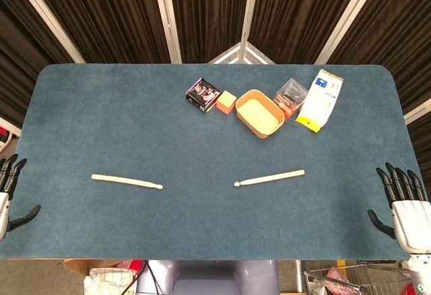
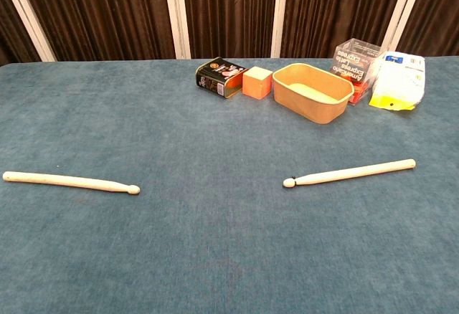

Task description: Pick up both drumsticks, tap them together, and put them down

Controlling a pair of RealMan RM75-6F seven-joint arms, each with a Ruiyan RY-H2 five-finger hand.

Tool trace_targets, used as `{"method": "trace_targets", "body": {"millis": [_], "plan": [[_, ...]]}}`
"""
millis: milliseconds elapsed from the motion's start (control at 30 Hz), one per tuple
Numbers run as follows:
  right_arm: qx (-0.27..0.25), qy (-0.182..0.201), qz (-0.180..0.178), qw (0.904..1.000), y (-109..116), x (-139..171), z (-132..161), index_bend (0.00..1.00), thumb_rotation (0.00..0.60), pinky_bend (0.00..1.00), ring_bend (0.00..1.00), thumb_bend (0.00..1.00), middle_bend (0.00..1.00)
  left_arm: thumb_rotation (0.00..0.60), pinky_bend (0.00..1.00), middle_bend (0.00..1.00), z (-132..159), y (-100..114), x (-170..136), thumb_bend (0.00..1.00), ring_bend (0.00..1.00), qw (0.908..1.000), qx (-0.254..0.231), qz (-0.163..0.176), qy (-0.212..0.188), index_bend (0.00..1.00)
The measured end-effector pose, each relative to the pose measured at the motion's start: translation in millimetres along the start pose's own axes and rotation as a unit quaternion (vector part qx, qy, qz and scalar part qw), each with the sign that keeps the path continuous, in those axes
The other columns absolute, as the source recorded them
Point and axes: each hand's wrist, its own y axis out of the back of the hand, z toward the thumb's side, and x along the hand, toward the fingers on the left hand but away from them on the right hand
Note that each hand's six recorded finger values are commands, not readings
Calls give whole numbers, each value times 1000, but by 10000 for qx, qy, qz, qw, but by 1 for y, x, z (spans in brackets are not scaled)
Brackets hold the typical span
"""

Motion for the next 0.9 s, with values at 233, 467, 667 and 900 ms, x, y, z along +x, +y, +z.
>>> {"method": "trace_targets", "body": {"millis": [233,467,667,900], "plan": [[-205,66,-37,9998,-3,-1,3,132,600,0,101,296,141,600,0,0,2,0,-4,273,0,10000,21,-56,51,35],[-528,261,112,9982,-15,-10,20,304,600,0,164,295,304,600,0,0,6,0,-3,274,0,10000,-15,-15,-74,32],[-570,530,320,9965,-29,-35,46,386,600,0,189,296,351,600,0,0,6,-3,-1,273,0,10000,3,-68,-71,31],[-298,744,817,9934,-56,-79,85,433,600,0,202,296,366,600,0,0,4,-2,1,274,0,10000,7,-6,20,31]]}}
